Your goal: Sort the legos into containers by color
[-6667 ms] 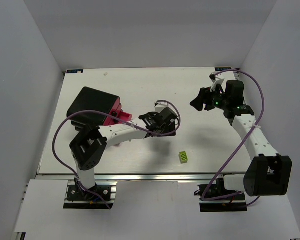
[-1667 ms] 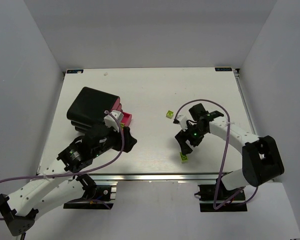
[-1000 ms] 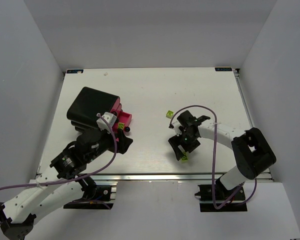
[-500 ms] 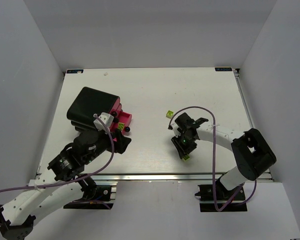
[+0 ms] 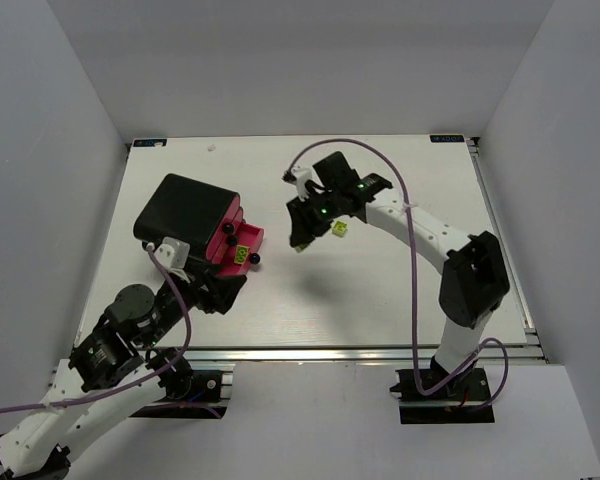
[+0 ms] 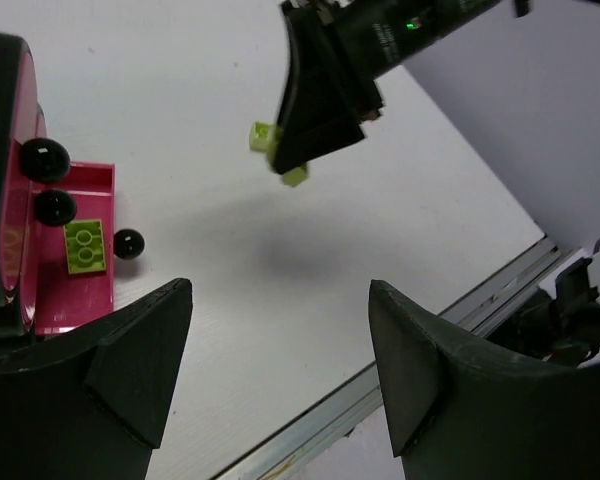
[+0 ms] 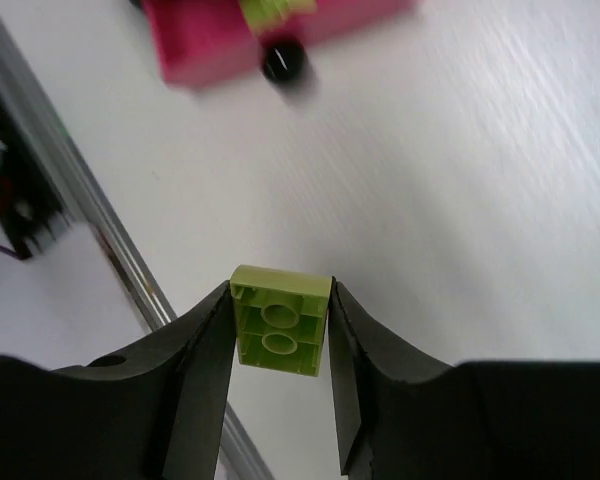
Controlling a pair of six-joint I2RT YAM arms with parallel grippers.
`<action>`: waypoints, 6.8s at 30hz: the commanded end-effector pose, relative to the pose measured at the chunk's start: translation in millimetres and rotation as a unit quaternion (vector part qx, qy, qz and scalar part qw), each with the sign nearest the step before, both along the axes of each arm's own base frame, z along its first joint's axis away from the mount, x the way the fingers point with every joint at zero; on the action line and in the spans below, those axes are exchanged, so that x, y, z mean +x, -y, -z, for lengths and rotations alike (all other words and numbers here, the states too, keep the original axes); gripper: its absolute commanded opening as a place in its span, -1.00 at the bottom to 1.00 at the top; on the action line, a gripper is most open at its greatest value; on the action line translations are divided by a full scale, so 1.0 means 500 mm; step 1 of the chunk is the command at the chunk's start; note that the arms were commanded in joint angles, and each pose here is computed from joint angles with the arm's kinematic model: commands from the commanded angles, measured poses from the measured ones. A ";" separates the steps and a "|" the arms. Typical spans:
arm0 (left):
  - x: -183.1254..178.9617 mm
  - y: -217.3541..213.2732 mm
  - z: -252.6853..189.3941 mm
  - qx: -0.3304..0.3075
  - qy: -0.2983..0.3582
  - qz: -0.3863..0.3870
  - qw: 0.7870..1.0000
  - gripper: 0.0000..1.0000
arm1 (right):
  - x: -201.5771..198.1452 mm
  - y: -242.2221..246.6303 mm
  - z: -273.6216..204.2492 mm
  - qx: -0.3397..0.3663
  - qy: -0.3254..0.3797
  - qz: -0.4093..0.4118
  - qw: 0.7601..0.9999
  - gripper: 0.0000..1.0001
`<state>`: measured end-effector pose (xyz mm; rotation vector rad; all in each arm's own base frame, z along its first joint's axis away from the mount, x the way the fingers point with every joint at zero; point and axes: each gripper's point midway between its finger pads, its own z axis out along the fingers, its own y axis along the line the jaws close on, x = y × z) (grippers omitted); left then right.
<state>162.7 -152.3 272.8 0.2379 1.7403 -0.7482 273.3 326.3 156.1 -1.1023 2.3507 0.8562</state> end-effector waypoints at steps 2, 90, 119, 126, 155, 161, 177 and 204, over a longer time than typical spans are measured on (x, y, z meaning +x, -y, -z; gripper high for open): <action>0.004 -0.020 -0.023 -0.024 0.024 -0.024 0.999 0.61 | -0.002 -0.155 -0.036 0.107 -0.061 -0.025 0.992 -1.00; 0.005 -0.052 -0.030 -0.044 0.025 -0.059 0.997 0.57 | 0.258 0.188 0.203 -0.144 0.136 -0.132 0.971 0.78; 0.005 -0.060 -0.032 -0.045 0.027 -0.068 0.996 0.57 | 0.088 -0.092 0.023 0.045 0.136 -0.214 0.966 -0.81; 0.005 -0.073 -0.035 -0.052 0.030 -0.082 0.995 0.58 | 0.087 -0.242 -0.008 0.072 0.158 -0.207 0.963 -0.80; 0.008 -0.077 -0.030 -0.050 0.025 -0.090 0.994 0.58 | 0.129 -0.322 0.098 0.020 0.212 -0.174 0.961 0.31; 0.009 -0.076 -0.028 -0.049 0.023 -0.090 0.994 0.58 | 0.122 -0.321 0.073 0.030 0.214 -0.172 0.961 0.39; 0.009 -0.063 -0.026 -0.044 0.022 -0.076 0.996 0.55 | 0.161 -0.250 -0.003 0.064 0.253 -0.080 0.962 -0.60; 0.009 -0.062 -0.025 -0.043 0.021 -0.076 0.996 0.55 | 0.039 -0.354 0.082 0.122 0.246 -0.200 0.941 -0.99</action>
